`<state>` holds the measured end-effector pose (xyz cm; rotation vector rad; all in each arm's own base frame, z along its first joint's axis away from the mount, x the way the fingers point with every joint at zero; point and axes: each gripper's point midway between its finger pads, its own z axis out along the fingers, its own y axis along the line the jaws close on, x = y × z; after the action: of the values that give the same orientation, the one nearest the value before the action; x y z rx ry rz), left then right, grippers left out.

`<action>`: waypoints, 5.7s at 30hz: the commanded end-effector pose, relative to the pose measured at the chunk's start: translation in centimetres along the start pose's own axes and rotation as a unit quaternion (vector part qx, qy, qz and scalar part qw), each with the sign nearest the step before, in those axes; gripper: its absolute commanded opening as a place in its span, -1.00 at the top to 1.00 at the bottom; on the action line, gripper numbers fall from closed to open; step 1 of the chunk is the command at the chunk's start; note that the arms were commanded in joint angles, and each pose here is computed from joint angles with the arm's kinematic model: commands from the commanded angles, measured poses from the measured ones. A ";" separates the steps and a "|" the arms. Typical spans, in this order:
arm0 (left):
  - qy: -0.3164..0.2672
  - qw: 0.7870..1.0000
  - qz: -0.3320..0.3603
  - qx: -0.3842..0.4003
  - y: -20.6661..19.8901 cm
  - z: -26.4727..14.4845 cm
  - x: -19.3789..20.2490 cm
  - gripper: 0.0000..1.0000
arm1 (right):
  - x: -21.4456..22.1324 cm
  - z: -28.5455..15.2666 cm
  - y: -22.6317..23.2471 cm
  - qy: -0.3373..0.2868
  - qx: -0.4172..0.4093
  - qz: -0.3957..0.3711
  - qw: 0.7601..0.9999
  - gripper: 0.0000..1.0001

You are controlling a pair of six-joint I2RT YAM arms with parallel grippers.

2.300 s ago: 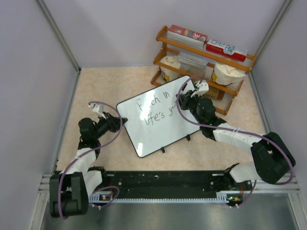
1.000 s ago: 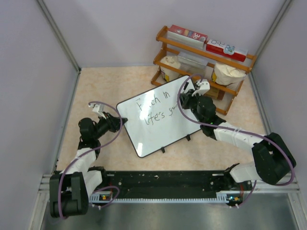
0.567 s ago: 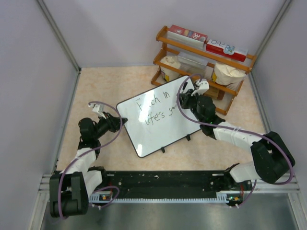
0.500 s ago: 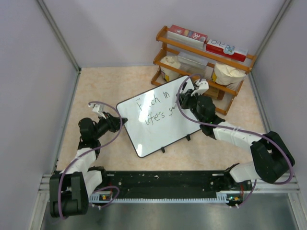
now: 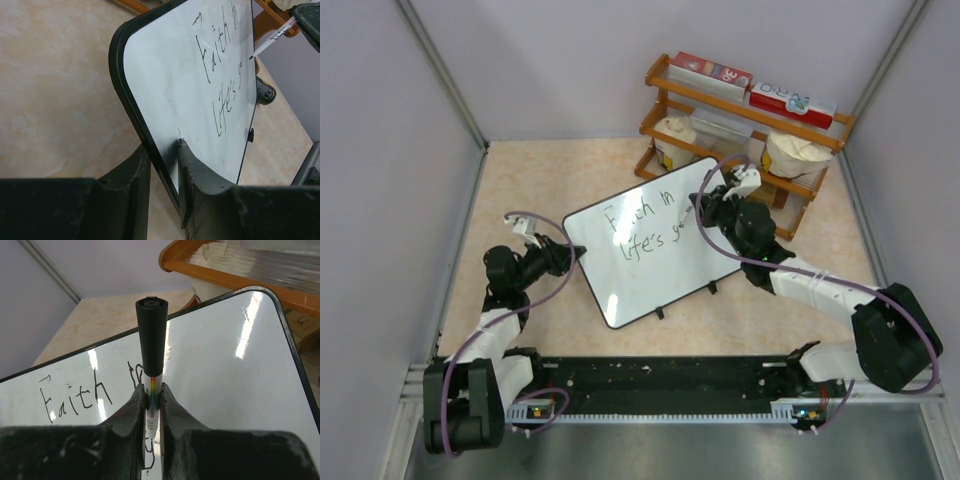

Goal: Write a sentence on the whiteboard

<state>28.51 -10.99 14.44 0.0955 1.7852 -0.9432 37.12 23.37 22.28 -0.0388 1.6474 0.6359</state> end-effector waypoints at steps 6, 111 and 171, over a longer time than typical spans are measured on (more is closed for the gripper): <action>0.007 0.999 0.030 -0.012 0.9 0.2 0.4 1.00 | -4.0 -0.4 -1.0 -0.056 0.021 0.005 0.998 1.00; 0.006 0.999 0.031 -0.012 0.9 0.2 0.3 1.00 | -4.5 -1.0 -4.4 -0.085 0.068 0.009 0.994 1.00; 0.006 0.999 0.031 -0.012 0.9 0.1 0.4 1.00 | -0.4 -0.8 -5.7 -0.031 0.083 0.012 0.996 1.00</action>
<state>28.48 -11.07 14.42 0.1014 1.7848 -0.9487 38.42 19.45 20.26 0.0889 1.6448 0.5652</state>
